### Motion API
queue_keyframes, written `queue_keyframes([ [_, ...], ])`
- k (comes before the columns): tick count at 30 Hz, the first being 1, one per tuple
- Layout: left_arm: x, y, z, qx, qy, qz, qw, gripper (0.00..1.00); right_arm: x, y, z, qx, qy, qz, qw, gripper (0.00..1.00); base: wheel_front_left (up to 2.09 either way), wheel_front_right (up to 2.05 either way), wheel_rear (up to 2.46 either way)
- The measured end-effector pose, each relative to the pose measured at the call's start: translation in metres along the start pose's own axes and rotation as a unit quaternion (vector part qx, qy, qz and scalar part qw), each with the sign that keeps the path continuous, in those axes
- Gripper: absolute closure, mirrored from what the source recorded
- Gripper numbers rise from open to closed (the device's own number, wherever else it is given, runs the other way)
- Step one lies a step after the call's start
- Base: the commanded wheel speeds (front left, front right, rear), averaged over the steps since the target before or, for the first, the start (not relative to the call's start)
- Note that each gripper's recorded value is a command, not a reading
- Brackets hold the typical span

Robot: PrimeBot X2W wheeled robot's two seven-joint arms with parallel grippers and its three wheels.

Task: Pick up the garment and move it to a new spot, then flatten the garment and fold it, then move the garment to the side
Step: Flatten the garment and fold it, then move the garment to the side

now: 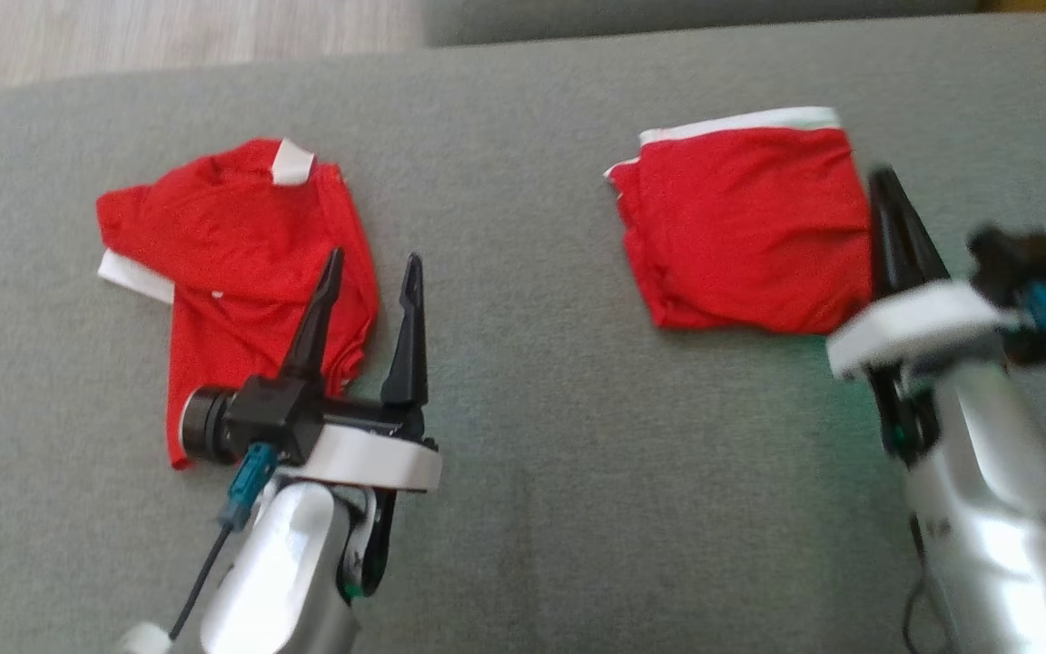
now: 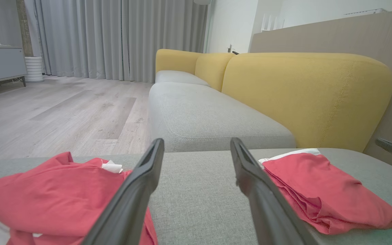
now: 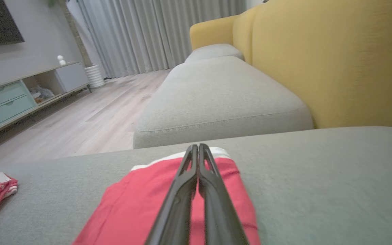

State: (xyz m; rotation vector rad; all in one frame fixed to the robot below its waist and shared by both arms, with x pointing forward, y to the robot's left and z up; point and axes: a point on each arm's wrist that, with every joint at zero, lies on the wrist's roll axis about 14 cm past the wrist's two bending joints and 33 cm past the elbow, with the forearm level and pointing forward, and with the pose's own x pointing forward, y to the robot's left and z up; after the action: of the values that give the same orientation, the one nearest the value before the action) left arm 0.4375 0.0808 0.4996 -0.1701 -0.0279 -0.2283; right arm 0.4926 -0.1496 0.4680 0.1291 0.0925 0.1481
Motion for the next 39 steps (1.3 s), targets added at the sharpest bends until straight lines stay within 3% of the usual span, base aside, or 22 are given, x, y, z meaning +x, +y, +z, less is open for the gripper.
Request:
queue_keyframes([
  [4, -0.005, -0.004, 0.002, -0.002, -0.002, -0.002, 1.0, 0.0, -0.026, -0.019, 0.0, 0.008, -0.011, -0.033, 0.999, 1.0, 0.0, 0.0, 0.0],
  [5, -0.006, -0.006, 0.003, -0.002, -0.002, -0.004, 1.0, 0.0, -0.034, -0.024, 0.001, 0.013, -0.015, -0.044, 0.999, 0.54, 0.0, 0.0, 0.0],
  [6, -0.008, -0.008, 0.002, -0.003, -0.002, -0.006, 1.0, 0.0, -0.041, -0.027, 0.002, 0.013, -0.018, -0.05, 0.999, 0.0, 0.0, 0.0, 0.0],
  [14, -0.017, -0.018, -0.004, -0.006, 0.008, -0.017, 1.0, 0.0, -0.091, -0.033, -0.018, 0.016, -0.005, -0.071, 0.997, 0.0, 0.0, 0.0, 0.0],
  [22, -0.016, -0.017, -0.008, -0.008, 0.013, -0.017, 1.0, 0.0, -0.092, -0.028, -0.022, 0.026, -0.002, -0.068, 0.997, 0.0, 0.0, 0.0, 0.0],
  [31, -0.008, -0.007, -0.024, -0.01, 0.033, -0.009, 0.999, 0.0, -0.041, -0.027, -0.027, 0.017, 0.035, -0.057, 0.998, 0.0, 0.0, 0.0, 0.0],
  [39, 0.0, 0.012, -0.034, -0.004, 0.044, 0.01, 0.999, 0.0, 0.009, -0.032, -0.059, 0.048, 0.123, -0.064, 0.989, 0.0, 0.0, 0.0, 0.0],
])
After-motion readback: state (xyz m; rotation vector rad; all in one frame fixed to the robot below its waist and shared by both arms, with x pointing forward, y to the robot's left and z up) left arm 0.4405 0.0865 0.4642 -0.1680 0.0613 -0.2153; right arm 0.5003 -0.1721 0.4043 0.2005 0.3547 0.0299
